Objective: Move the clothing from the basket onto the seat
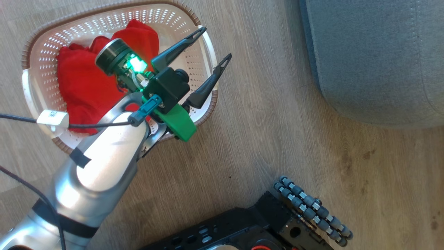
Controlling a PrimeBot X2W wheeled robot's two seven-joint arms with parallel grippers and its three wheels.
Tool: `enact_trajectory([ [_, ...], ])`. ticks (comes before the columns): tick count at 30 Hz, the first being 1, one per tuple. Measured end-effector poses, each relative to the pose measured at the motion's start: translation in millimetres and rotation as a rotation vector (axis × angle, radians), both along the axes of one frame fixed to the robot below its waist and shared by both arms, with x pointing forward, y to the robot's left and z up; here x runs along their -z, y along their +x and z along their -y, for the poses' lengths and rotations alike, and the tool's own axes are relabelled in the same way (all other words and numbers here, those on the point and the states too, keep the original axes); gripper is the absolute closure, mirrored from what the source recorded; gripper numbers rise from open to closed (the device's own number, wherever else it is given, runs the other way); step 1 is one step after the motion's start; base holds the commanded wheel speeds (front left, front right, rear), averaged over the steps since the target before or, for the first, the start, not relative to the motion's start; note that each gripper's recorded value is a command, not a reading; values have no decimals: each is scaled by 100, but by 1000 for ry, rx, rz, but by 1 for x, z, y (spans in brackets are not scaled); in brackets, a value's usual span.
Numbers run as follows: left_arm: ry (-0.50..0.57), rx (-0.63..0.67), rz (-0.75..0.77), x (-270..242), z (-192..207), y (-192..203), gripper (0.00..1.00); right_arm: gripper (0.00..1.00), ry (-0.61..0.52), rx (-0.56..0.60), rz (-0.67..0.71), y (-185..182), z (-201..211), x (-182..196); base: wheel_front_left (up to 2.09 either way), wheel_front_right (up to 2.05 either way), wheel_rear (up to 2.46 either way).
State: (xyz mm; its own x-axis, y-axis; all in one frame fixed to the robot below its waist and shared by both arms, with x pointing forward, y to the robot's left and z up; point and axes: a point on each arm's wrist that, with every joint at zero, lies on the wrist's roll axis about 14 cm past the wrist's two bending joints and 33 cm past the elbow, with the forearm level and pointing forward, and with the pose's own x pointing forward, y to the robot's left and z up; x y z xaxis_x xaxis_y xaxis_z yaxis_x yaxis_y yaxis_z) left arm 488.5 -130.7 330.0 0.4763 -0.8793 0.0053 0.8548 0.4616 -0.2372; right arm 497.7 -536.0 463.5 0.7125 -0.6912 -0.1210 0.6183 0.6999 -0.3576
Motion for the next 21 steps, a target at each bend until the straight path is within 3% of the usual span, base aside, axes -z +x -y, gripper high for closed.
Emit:
enact_trajectory([
  [7,-8,-19,29,-18,-1,6,0,0,39,-55,-41,-17,-26,28,0,0,0],
  [21,-31,-150,74,-84,-24,7,0,0,69,-288,54,-37,-99,12,0,0,0],
])
